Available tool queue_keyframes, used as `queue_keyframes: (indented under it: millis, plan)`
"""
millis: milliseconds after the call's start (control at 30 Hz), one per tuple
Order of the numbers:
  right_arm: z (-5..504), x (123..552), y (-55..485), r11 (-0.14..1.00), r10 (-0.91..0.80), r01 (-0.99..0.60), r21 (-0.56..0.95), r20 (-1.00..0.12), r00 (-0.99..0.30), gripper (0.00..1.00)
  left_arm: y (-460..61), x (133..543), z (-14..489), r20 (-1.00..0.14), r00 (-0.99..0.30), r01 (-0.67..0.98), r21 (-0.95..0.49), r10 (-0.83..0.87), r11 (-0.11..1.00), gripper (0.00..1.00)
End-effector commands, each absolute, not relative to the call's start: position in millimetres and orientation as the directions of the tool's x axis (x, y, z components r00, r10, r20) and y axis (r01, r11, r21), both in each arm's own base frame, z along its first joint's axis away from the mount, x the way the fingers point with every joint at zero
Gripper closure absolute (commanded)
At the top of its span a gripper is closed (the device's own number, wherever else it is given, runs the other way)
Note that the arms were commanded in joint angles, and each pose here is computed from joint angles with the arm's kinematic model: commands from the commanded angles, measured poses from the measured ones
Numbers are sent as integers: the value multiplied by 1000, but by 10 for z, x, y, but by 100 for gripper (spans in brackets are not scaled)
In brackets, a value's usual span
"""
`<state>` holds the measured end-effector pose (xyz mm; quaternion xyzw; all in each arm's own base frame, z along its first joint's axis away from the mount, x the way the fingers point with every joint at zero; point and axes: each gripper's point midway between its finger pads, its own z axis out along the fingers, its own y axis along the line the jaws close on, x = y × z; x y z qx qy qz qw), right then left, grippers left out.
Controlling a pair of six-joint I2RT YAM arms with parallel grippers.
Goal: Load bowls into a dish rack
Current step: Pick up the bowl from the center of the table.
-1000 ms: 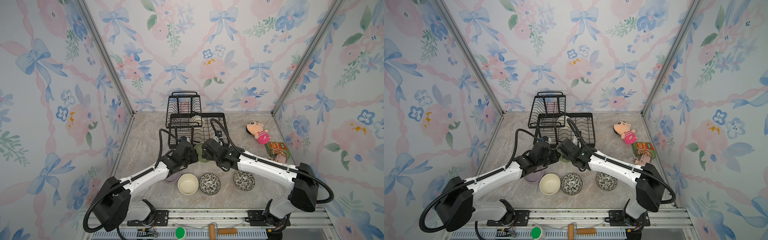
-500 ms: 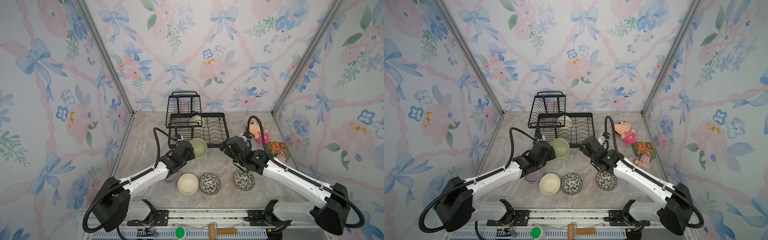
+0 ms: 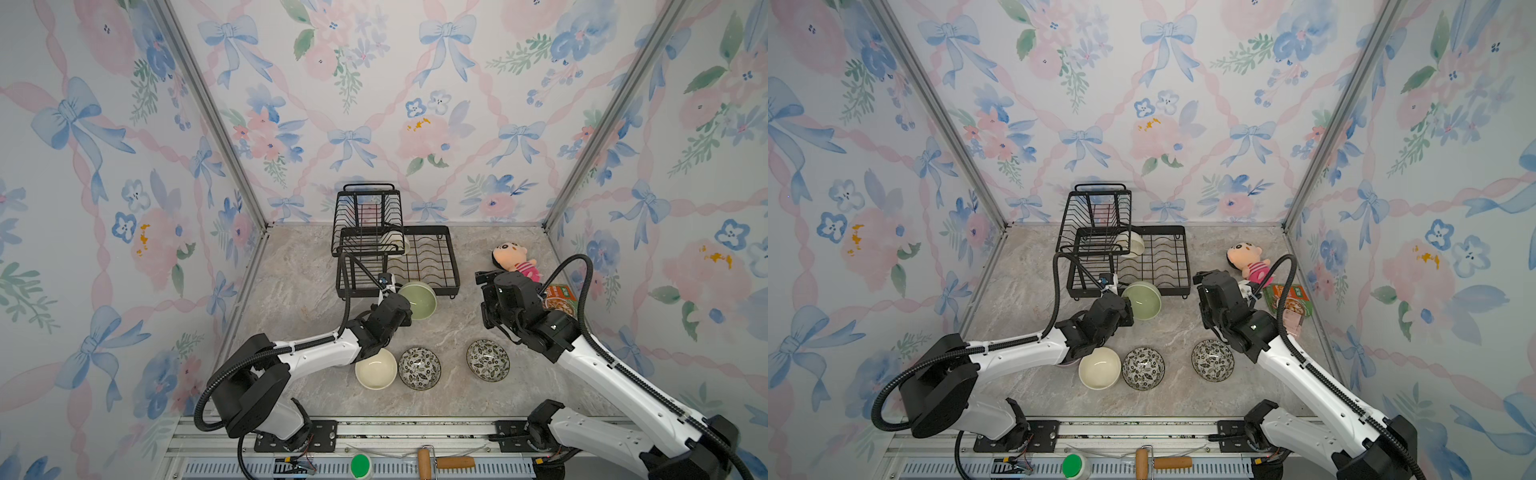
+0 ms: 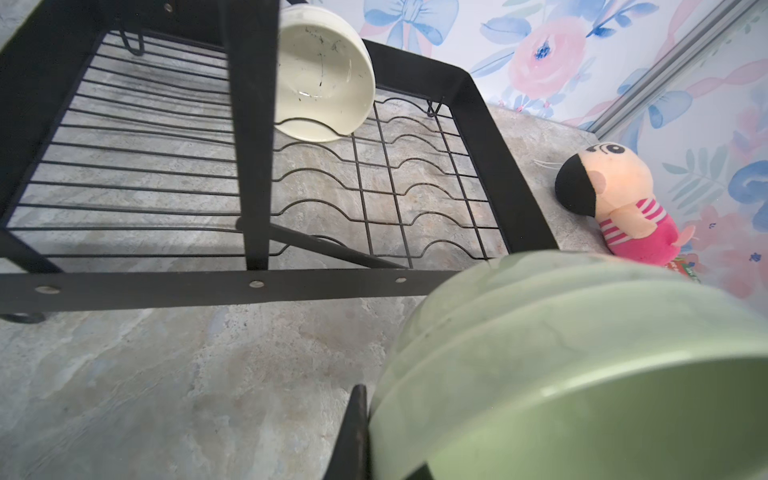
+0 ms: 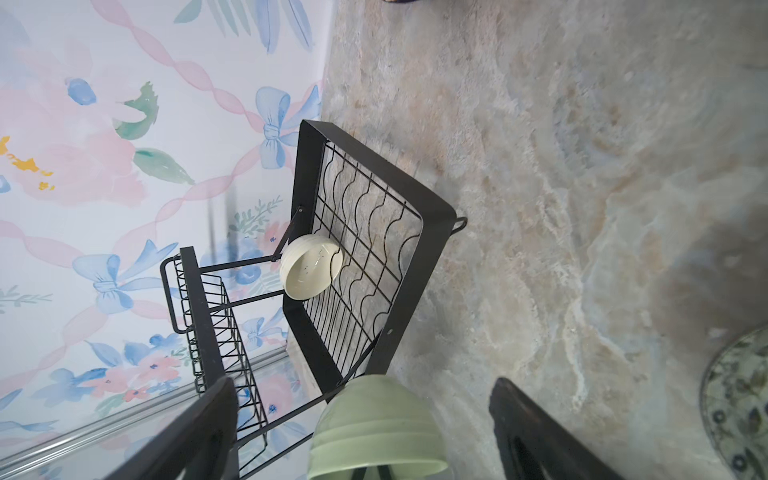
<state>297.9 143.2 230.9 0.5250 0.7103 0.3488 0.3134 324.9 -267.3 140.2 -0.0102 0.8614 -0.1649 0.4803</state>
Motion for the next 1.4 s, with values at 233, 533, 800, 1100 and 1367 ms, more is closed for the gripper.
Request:
queue_keyframes:
  millis: [233, 533, 800, 1100, 1367]
  plan:
    - [2551, 3022, 2035, -84, 957, 513, 854, 213, -197, 2, -3070, 3582, 2081, -911, -340, 194, -311, -234, 931, 100]
    - [2678, 3254, 2180, -164, 953, 455, 875, 260, -157, 16, -3214, 3569, 2240, -921, -316, 234, -307, -226, 923, 100]
    - [2749, 3520, 2315, -202, 945, 409, 890, 287, -158, 29, -3220, 3506, 2292, -925, -306, 240, -305, -226, 922, 100]
    - [2836, 3668, 2208, -187, 959, 374, 908, 251, -130, 66, -3116, 3434, 2369, -931, -283, 224, -300, -233, 927, 100]
    - [2988, 3755, 2143, -145, 964, 279, 949, 198, -175, 95, -3073, 3374, 2450, -931, -279, 247, -306, -235, 919, 89]
